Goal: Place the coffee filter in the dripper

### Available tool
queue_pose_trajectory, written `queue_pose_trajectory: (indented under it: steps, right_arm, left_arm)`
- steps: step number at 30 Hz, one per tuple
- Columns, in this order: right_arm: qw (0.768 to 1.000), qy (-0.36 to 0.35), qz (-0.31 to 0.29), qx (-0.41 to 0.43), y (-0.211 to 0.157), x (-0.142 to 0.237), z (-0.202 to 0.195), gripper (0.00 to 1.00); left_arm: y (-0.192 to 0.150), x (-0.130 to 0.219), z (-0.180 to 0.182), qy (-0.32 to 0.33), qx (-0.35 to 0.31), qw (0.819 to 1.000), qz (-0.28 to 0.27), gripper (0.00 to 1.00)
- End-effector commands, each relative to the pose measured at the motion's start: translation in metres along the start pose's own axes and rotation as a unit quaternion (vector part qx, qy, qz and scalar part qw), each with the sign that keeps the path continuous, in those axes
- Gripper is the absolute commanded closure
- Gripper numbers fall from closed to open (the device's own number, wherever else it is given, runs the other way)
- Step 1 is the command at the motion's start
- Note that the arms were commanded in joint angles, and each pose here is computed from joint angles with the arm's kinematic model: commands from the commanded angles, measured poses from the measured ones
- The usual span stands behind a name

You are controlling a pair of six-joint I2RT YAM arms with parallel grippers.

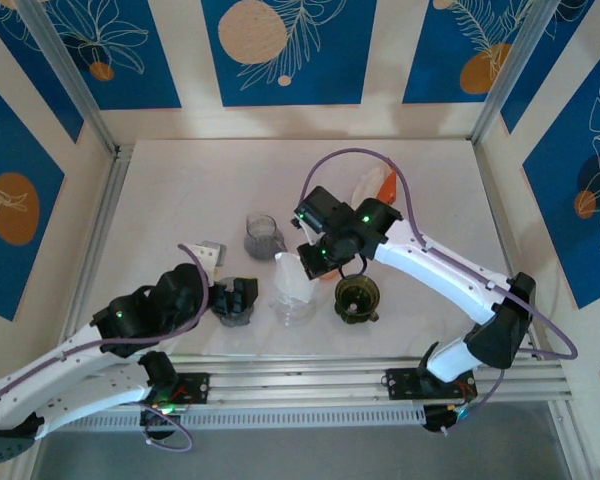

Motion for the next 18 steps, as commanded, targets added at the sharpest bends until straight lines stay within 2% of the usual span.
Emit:
queue_pose_trajectory:
  steps: [1,6,12,18]
  right_arm:
    - [0.998,-0.053,0.015,0.011,-0.003,-0.001,-0.009,1.0]
    - [0.995,-0.089,0.034,0.033,-0.007,-0.007,-0.009,1.0]
    - [0.993,-0.107,0.039,0.042,-0.009,-0.01,-0.008,1.0]
    - [0.992,-0.112,0.043,0.047,-0.011,-0.014,-0.007,1.0]
  left_arm:
    - [0.014,0.003,-0.018,-0.038,0.026,0.999,-0.002,0.0]
    - [0.011,-0.012,-0.035,-0.083,0.055,0.994,0.033,0.0]
    - [0.003,-0.027,-0.048,-0.114,0.058,0.99,0.057,0.01]
    - [-0.015,-0.043,-0.045,-0.11,0.058,0.988,0.091,0.16]
Point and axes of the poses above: each hand's point on the last joint's axis, 136 mm out from that joint toward the fingers, its own x axis back along the fingers, its own z axis along the line the jaws close on, y = z × x, the point moved 1 cm from there along x, back along the fingers, and after that the axes turned 15 degrees about x, right-handed, at the moved point
